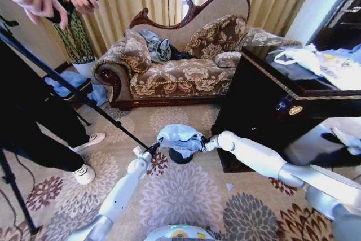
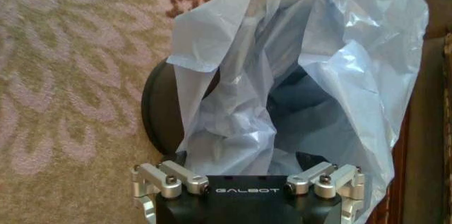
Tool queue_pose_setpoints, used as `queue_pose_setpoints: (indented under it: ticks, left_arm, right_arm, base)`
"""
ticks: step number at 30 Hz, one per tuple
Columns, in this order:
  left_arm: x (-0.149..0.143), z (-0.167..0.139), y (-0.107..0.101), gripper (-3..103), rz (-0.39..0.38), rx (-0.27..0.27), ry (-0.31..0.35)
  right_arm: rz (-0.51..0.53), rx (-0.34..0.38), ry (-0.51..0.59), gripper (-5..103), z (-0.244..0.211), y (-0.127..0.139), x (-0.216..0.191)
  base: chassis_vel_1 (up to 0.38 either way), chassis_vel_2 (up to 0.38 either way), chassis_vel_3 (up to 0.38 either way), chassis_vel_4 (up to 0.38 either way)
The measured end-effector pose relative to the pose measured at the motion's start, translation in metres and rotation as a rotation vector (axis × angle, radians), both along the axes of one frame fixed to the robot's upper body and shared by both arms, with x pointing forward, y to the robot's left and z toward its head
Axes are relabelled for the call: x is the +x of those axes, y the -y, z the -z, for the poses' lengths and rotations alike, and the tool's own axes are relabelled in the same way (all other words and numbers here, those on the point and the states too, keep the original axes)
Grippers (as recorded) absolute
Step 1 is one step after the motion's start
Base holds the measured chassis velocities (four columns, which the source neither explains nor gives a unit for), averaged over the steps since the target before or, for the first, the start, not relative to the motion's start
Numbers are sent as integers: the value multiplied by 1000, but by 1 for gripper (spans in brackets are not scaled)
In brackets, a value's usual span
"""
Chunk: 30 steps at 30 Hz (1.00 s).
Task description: Place a garbage bag over the trash bin.
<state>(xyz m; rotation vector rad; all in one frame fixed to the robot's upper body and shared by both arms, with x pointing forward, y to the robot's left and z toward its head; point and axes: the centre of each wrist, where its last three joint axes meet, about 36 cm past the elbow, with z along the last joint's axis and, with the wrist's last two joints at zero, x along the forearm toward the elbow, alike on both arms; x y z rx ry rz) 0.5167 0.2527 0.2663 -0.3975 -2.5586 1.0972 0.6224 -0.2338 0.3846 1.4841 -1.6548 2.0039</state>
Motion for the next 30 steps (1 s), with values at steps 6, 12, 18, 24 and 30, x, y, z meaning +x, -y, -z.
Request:
queue_pose_setpoints:
  ticks: [6,12,18,24,30]
  left_arm:
    - [3,1,2,12,12,0,12]
    - [10,3,2,12,20,5,24]
    - [16,10,2,12,25,0,35]
    - [18,16,3,14,32,-4,40]
    - [24,26,-4,15,26,8,38]
  right_arm:
    - [9,-11,27,100,4,-8,10]
    - [25,-16,51,100,12,-11,20]
    - [37,-31,58,100,18,-9,25]
    - [40,-32,53,100,26,-12,28]
    - [35,-15,54,100,39,-24,25]
  base:
    - [0,0,0,0]
    - [0,0,0,0]
    - [0,0,0,0]
    - [0,0,0,0]
    - [0,0,0,0]
